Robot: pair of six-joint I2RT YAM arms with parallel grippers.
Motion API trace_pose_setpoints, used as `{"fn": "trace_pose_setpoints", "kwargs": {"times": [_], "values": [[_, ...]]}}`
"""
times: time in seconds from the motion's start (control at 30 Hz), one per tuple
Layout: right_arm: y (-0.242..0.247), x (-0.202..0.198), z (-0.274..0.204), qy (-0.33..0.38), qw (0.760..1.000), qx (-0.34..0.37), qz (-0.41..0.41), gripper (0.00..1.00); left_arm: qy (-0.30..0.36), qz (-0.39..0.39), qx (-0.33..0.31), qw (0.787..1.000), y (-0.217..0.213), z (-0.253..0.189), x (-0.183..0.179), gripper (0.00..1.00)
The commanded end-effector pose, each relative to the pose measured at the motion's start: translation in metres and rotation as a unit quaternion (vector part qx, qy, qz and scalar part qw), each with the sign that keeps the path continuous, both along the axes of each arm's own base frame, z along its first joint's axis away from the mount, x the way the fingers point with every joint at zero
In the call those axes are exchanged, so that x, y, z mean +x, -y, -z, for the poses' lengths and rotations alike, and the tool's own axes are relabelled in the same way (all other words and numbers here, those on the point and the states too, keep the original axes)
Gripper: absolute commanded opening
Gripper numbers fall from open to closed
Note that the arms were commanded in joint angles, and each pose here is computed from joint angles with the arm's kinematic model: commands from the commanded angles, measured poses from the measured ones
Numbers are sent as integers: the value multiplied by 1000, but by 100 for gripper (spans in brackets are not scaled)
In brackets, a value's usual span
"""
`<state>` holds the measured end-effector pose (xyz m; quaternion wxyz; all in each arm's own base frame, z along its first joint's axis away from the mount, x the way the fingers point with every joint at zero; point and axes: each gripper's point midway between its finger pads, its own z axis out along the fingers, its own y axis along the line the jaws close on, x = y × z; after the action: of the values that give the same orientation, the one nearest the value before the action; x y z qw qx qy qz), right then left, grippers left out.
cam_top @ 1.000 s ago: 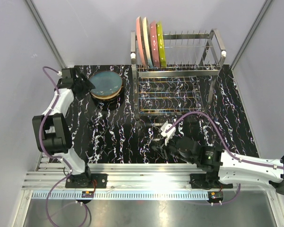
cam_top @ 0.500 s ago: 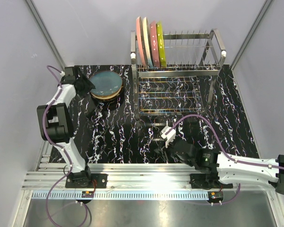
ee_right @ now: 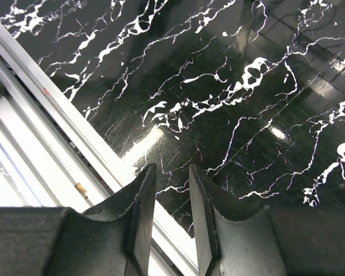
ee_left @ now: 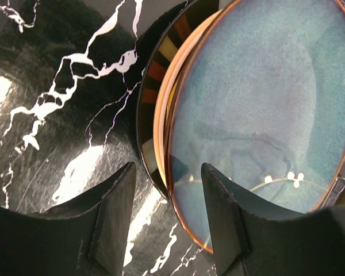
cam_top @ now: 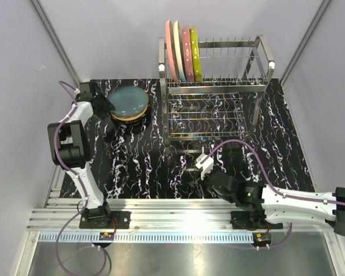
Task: Load the plates into the dish rack
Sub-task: Grab a plate with the left arm
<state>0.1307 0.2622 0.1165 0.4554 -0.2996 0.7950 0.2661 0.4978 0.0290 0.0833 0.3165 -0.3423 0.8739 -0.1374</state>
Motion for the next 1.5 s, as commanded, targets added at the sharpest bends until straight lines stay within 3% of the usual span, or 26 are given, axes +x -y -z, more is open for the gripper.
{"fn": "trace_pose_setpoints", "kwargs": {"times": [0.0, 0.13, 0.27, 0.47, 0.67, 1.47], "values": [[-7, 5, -11, 7, 1000, 25, 14, 37, 44, 2, -2, 999, -3, -18, 23, 52], [-9, 4, -10, 2, 1000, 25, 15, 37, 38, 1, -9, 999, -4, -11, 23, 45], [-9, 4, -10, 0, 1000, 27, 16, 37, 37, 3, -10, 999, -4, -9, 23, 30], [-9, 4, -11, 1, 999, 28, 17, 37, 43, 5, -4, 999, -5, -17, 19, 21], [-12, 7, -12, -2, 999, 25, 25, 37, 50, 4, 9, 999, -8, -30, 13, 0], [-36, -6, -22, 11, 1000, 12, 3, 38, 74, 6, -1, 997, 1, -76, -16, 0]]}}
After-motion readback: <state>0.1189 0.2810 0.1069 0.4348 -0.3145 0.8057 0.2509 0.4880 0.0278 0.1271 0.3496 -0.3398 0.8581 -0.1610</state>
